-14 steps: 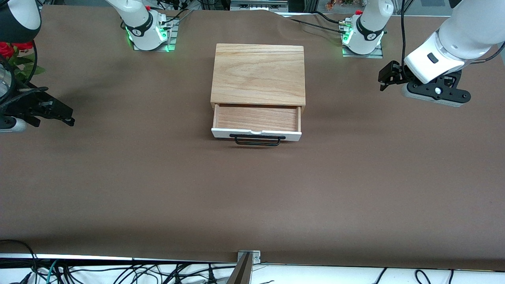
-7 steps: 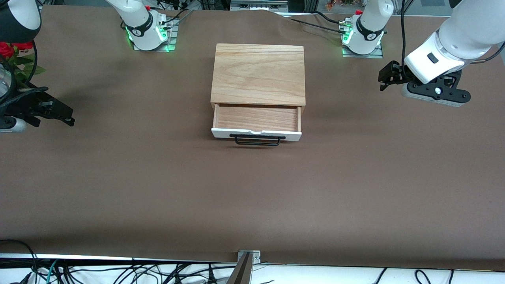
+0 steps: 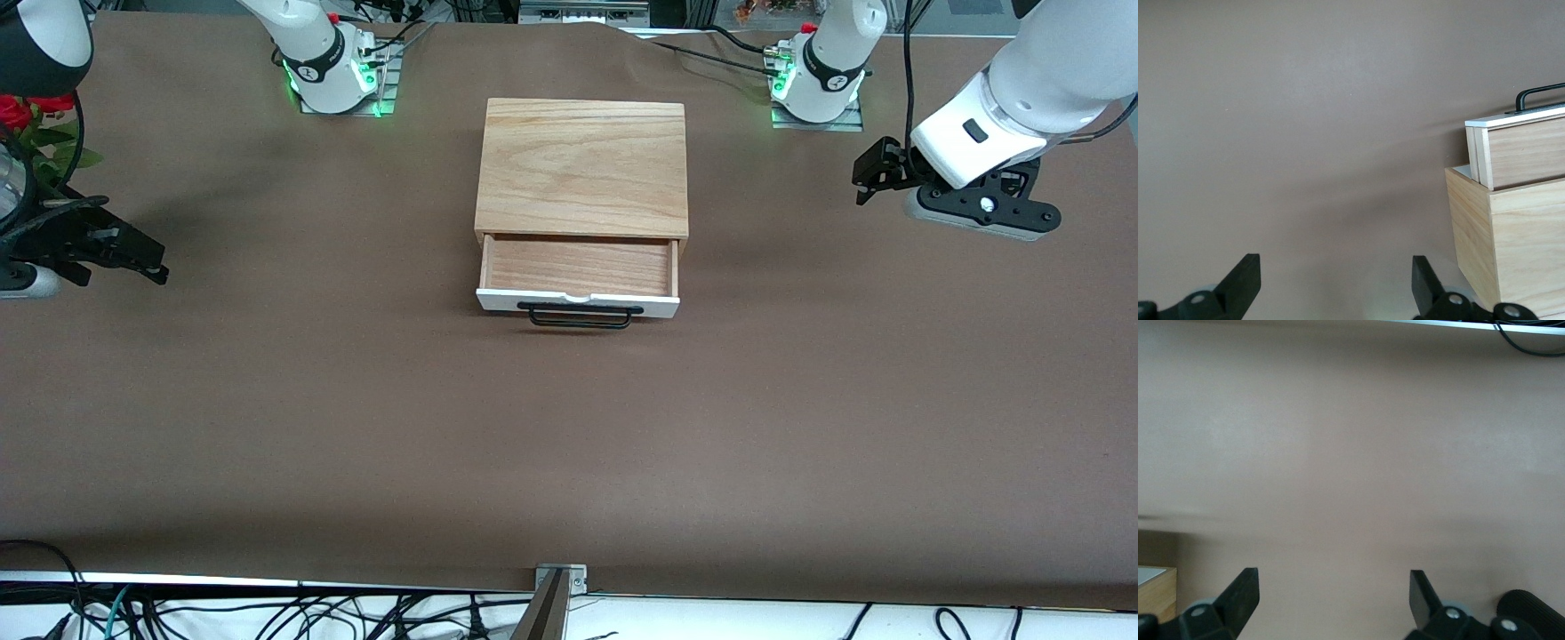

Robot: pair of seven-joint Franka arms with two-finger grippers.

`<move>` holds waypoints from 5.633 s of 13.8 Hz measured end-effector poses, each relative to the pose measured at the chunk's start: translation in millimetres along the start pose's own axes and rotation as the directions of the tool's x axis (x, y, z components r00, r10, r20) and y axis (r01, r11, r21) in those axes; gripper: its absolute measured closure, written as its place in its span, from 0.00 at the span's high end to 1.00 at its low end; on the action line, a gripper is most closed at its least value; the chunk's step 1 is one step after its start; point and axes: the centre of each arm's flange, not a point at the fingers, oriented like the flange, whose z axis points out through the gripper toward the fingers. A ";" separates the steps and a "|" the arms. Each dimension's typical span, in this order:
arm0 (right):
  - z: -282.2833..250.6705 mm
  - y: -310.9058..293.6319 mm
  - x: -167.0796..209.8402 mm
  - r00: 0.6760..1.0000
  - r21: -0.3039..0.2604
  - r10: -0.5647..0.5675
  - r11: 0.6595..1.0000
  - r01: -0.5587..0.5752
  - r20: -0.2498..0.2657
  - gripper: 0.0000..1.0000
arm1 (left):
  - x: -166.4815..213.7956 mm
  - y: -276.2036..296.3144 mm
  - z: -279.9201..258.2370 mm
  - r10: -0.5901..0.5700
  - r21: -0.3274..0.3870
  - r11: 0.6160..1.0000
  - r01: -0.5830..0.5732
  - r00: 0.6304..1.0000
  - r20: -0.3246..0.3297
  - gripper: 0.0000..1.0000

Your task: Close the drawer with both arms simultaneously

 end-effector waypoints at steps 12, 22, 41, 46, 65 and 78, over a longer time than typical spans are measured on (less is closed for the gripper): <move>0.4 0.4 0.1 1.000 0.000 0.001 1.000 -0.001 0.001 1.00 | 0.0 0.0 0.0 0.000 0.000 1.000 0.000 1.000 0.000 1.00; 0.4 0.7 0.1 1.000 0.000 0.001 1.000 -0.001 0.001 1.00 | 0.0 -0.6 0.0 -0.001 0.000 1.000 0.001 1.000 0.000 1.00; 11.9 -12.5 4.2 1.000 0.005 -0.020 1.000 0.020 0.016 1.00 | 0.7 -0.4 1.2 -0.001 0.000 1.000 0.001 1.000 0.002 1.00; 44.9 -86.7 21.4 0.993 0.015 -0.120 0.993 0.120 -0.011 1.00 | 10.6 7.7 18.5 0.013 -0.033 0.999 -0.012 0.999 0.036 1.00; 218.6 -320.1 31.0 0.989 0.350 -0.145 0.925 0.147 -0.031 1.00 | 152.3 119.5 222.2 -0.101 -0.511 0.858 0.061 0.994 -0.051 1.00; 247.1 -384.3 -0.7 0.989 0.413 -0.138 0.905 0.104 0.053 1.00 | 148.1 154.1 309.4 -0.047 -0.523 0.848 0.090 0.994 0.094 1.00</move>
